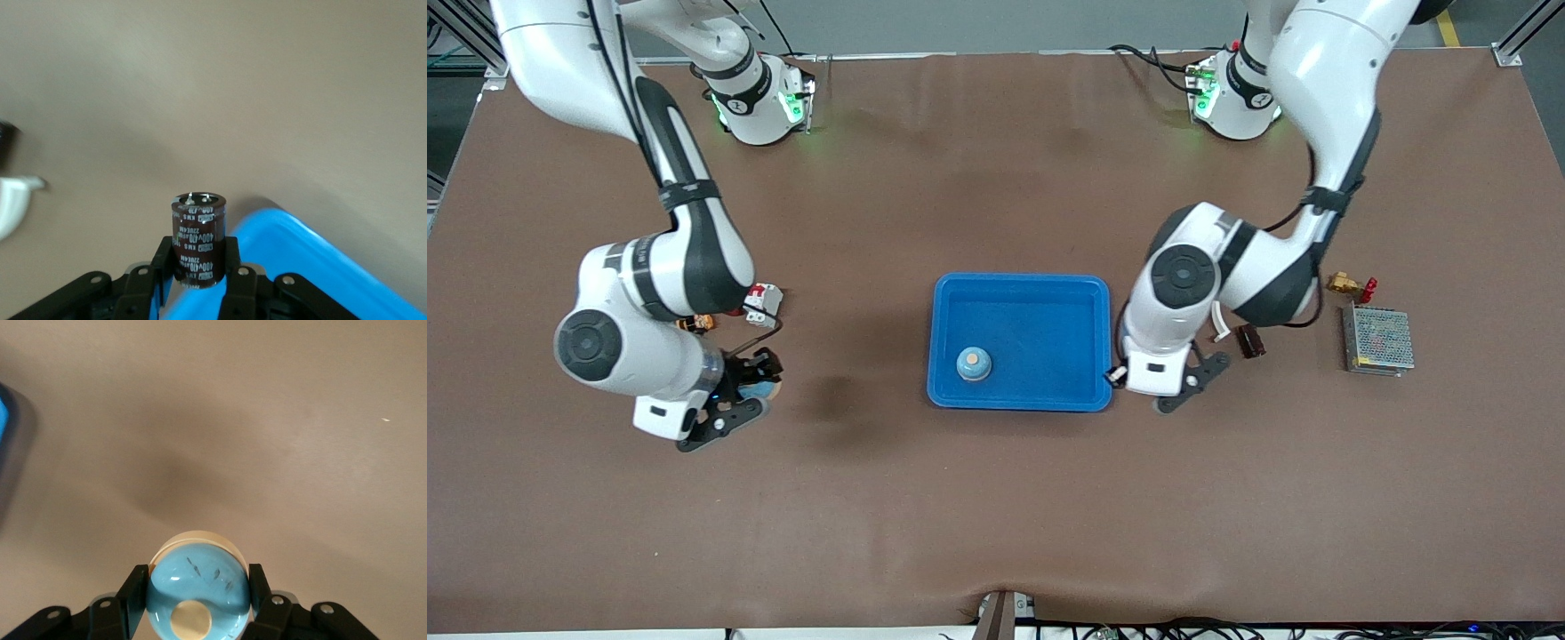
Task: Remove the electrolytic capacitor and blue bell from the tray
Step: 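Carry the capacitor beside the first while the right gripper carries the bell, then set the bell on the table with the right gripper while the left gripper withdraws, then grasp the second bell in the tray with the right gripper, then lift the bell and carry it toward the first bell with the right gripper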
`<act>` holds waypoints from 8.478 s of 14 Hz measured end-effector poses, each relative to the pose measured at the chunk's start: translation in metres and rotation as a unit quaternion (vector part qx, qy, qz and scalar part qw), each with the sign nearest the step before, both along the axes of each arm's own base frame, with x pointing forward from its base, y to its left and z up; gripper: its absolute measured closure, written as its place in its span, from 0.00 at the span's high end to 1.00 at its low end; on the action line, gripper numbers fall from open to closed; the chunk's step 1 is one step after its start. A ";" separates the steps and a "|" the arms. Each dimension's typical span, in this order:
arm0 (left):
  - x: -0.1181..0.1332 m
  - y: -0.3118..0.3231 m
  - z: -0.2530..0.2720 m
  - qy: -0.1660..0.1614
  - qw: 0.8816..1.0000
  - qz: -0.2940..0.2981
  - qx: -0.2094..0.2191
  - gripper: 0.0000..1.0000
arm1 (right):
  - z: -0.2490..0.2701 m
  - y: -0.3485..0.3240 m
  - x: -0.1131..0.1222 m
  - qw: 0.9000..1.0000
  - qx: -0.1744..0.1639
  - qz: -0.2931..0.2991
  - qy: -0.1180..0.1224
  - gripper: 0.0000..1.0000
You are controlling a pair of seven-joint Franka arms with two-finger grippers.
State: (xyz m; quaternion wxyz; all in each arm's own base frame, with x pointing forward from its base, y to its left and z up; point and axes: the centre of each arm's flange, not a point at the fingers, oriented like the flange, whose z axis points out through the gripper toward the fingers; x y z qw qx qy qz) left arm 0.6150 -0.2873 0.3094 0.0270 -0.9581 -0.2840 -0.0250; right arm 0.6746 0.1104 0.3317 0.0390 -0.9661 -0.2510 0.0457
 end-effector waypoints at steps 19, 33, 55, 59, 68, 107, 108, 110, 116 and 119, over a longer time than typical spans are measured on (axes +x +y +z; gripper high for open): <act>-0.029 0.312 -0.084 0.081 0.974 -0.210 0.024 0.33 | -0.137 -0.136 0.021 0.987 0.012 0.159 -0.035 0.66; -0.015 0.322 -0.095 0.055 0.976 -0.209 0.019 1.00 | -0.141 -0.140 0.022 0.988 0.021 0.146 -0.041 1.00; 0.043 0.251 0.184 0.025 0.982 -0.185 0.023 1.00 | 0.024 0.177 -0.026 0.953 0.012 -0.302 0.017 1.00; 0.014 0.246 0.240 0.027 0.978 -0.206 0.003 1.00 | 0.034 0.232 -0.040 0.924 0.035 -0.381 -0.011 1.00; -0.041 0.248 0.314 0.045 0.967 -0.250 0.005 1.00 | -0.021 0.321 -0.083 0.908 0.008 -0.415 -0.062 1.00; -0.069 0.240 0.318 0.053 0.964 -0.260 -0.010 1.00 | -0.143 0.359 -0.106 0.916 -0.001 -0.391 -0.087 0.66; -0.069 0.240 0.318 0.053 0.964 -0.260 -0.010 1.00 | -0.143 0.359 -0.106 0.916 -0.001 -0.391 -0.087 0.66; -0.069 0.240 0.318 0.053 0.964 -0.260 -0.010 1.00 | -0.143 0.359 -0.106 0.916 -0.001 -0.391 -0.087 0.66; -0.069 0.240 0.318 0.053 0.964 -0.260 -0.010 1.00 | -0.134 0.361 -0.101 0.915 0.006 -0.393 -0.093 0.66; -0.069 0.240 0.317 0.053 0.964 -0.260 -0.010 1.00 | -0.121 0.359 -0.096 0.915 0.001 -0.394 -0.092 0.66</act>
